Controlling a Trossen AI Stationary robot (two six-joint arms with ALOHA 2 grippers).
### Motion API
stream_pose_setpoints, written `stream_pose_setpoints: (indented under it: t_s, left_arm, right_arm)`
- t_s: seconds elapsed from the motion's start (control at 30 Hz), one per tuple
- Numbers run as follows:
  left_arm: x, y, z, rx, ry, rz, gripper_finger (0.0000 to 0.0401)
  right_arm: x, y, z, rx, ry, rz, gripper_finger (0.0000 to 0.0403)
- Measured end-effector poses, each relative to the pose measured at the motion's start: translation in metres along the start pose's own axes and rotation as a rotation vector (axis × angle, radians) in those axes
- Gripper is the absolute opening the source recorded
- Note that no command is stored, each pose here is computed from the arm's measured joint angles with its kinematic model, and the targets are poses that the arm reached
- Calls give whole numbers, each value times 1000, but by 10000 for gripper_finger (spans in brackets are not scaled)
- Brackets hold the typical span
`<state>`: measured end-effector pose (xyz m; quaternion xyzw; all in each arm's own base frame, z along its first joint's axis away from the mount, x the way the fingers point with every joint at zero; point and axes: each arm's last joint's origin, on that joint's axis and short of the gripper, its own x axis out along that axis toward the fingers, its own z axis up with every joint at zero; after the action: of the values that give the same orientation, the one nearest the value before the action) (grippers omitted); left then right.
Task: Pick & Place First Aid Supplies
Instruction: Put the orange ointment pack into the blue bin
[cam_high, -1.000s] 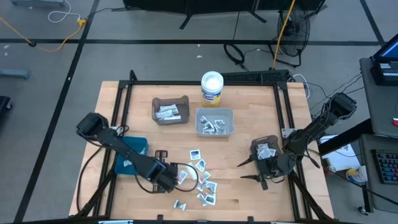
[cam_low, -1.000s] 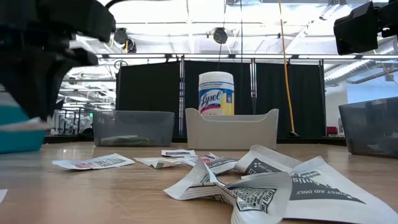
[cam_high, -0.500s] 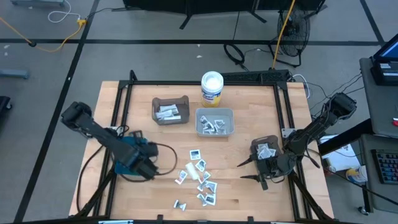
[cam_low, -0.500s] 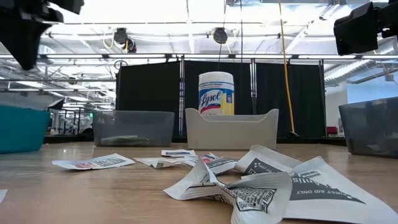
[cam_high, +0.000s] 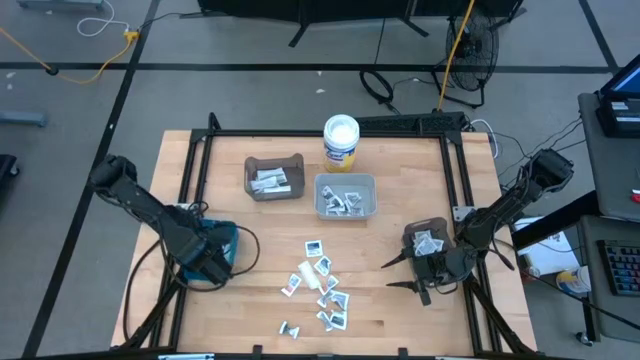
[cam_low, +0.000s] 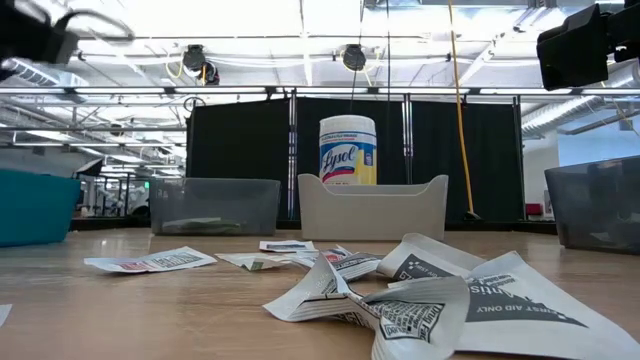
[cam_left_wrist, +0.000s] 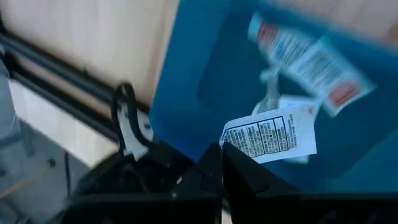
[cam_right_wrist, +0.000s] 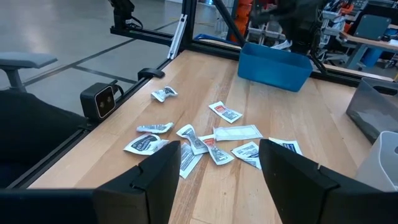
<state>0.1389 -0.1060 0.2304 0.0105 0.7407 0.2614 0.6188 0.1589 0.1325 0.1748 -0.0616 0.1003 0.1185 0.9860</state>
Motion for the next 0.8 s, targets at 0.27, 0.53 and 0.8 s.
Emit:
stream_pose_setpoints:
  t_s: [0.27,0.53,0.8]
  left_arm:
    - [22,-7,-3,18,30,-17,14]
    - [22,-7,-2,28,-10,-12,24]
    - [22,-9,1,52,-65,-8,64]
  right_arm:
    - [0,0,0,-7,0,0,212]
    - [0,0,0,-10,0,-3,212]
    - [0,0,0,-8,0,-3,212]
